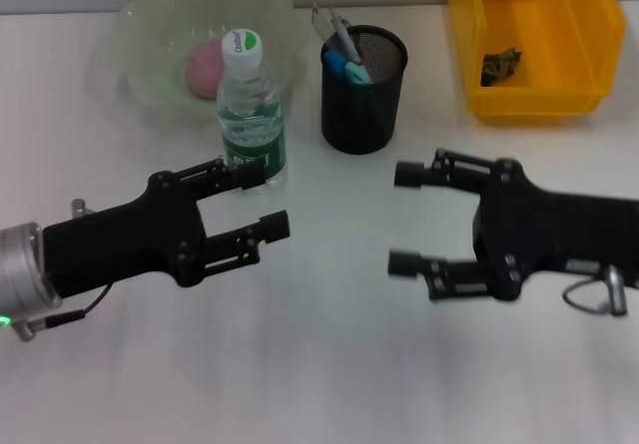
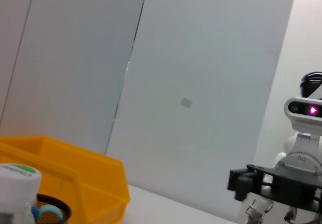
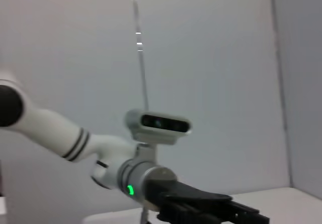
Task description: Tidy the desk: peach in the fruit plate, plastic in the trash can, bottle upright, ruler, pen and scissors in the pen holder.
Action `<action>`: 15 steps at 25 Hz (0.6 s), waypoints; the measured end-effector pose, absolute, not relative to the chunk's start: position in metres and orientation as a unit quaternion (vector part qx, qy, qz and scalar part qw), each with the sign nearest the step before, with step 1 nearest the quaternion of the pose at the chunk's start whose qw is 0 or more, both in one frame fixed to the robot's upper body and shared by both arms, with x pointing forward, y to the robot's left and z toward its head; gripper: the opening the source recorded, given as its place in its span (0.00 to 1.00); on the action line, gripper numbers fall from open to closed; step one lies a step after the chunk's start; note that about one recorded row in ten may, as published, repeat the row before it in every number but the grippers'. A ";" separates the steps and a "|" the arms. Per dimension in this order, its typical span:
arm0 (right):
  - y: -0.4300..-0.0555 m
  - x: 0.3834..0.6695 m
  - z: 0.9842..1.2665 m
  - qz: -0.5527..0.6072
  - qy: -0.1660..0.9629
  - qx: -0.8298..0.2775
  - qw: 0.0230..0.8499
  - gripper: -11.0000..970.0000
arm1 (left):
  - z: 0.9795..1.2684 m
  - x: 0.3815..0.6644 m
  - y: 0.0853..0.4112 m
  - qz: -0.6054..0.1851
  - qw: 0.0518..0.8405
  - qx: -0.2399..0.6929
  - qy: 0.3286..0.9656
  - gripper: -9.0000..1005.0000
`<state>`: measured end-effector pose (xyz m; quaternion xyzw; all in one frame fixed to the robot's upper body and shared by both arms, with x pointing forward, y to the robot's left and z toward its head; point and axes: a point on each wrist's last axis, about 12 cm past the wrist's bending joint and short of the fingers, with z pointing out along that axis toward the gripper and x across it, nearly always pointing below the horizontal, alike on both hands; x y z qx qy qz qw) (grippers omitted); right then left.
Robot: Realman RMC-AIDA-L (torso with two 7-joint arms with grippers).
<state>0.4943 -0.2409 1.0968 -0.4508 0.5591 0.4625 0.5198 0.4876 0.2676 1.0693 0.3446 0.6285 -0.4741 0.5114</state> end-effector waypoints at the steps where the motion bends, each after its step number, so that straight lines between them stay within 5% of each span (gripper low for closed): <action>1: -0.242 0.491 1.096 0.467 0.556 -0.452 0.517 0.71 | 1.068 0.485 0.269 -0.475 0.511 0.344 0.629 0.70; 5: -0.245 0.482 1.088 0.477 0.556 -0.456 0.505 0.86 | 1.064 0.474 0.275 -0.475 0.511 0.342 0.629 0.70; 15: -0.240 0.470 1.067 0.478 0.561 -0.460 0.495 0.87 | 1.050 0.444 0.282 -0.468 0.508 0.364 0.625 0.70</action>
